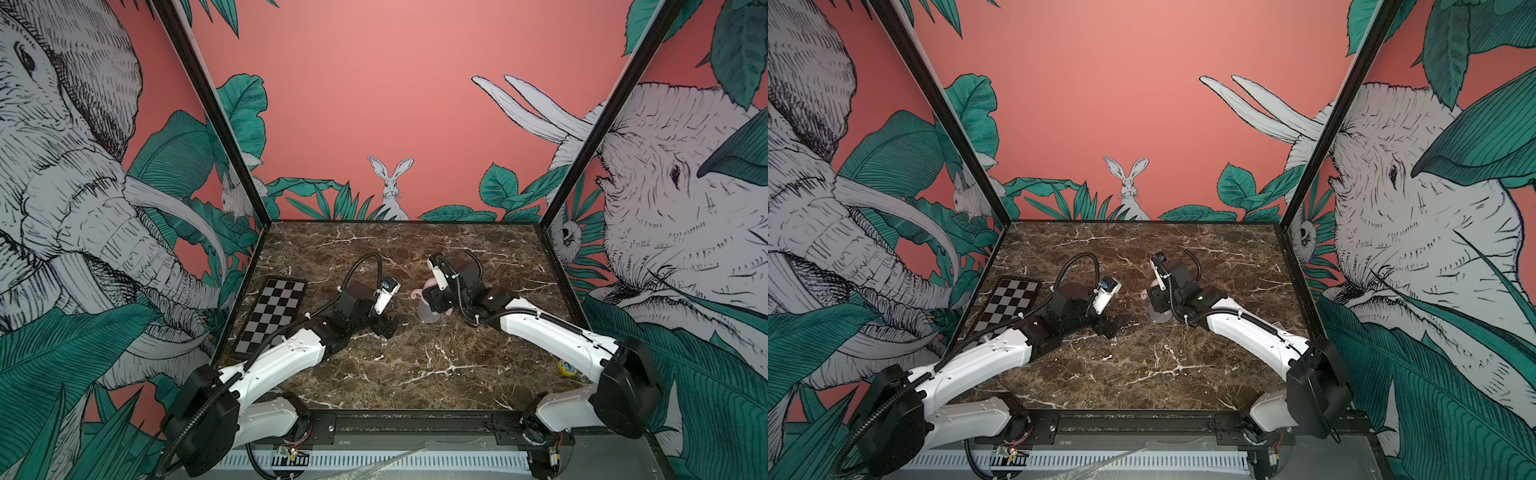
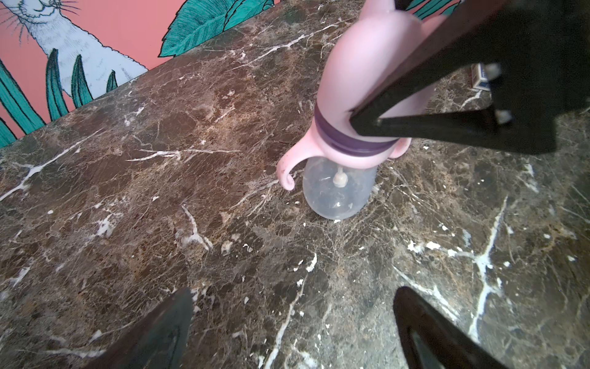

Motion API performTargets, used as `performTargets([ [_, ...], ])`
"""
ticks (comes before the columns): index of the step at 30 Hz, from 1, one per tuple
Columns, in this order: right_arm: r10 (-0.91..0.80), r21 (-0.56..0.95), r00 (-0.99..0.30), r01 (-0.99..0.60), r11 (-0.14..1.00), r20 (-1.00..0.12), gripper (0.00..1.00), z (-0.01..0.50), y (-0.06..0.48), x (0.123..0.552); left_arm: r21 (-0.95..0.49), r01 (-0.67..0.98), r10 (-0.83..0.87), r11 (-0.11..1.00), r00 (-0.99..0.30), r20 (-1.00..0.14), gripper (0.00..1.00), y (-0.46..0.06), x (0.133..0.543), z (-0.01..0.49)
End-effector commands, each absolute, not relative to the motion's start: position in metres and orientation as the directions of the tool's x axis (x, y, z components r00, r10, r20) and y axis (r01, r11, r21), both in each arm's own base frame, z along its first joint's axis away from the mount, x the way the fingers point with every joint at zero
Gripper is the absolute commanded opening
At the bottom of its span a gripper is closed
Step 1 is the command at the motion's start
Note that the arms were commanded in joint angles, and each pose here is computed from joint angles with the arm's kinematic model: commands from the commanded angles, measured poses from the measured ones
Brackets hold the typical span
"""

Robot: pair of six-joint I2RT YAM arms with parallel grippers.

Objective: Assemble the baby bottles
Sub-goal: Close the lid on the baby bottle.

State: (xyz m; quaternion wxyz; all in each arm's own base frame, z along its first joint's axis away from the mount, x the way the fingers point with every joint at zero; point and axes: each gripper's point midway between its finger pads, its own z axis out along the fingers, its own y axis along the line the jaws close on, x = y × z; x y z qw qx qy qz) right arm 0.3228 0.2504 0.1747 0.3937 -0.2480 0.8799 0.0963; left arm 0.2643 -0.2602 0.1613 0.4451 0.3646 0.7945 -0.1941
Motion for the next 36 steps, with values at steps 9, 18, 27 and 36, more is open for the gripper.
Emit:
performTargets([
  [9, -0.428, -0.07, -0.606, -0.523, 0.85, -0.67, 0.7, 0.154, 0.249, 0.323, 0.028, 0.753, 0.39, 0.658, -0.309, -0.867, 1.0, -0.262, 0.269, 0.179],
  [18, -0.406, -0.053, -0.61, -0.511, 0.858, -0.68, 0.68, 0.143, 0.244, 0.317, 0.03, 0.75, 0.391, 0.66, -0.31, -0.867, 1.0, -0.261, 0.269, 0.178],
  [27, -0.383, -0.057, -0.614, -0.481, 0.875, -0.69, 0.67, 0.128, 0.234, 0.312, 0.032, 0.752, 0.392, 0.659, -0.306, -0.868, 0.99, -0.262, 0.27, 0.179],
  [36, -0.38, -0.095, -0.568, -0.467, 0.879, -0.73, 0.66, 0.124, 0.226, 0.315, 0.033, 0.751, 0.392, 0.659, -0.306, -0.868, 1.0, -0.261, 0.27, 0.179],
])
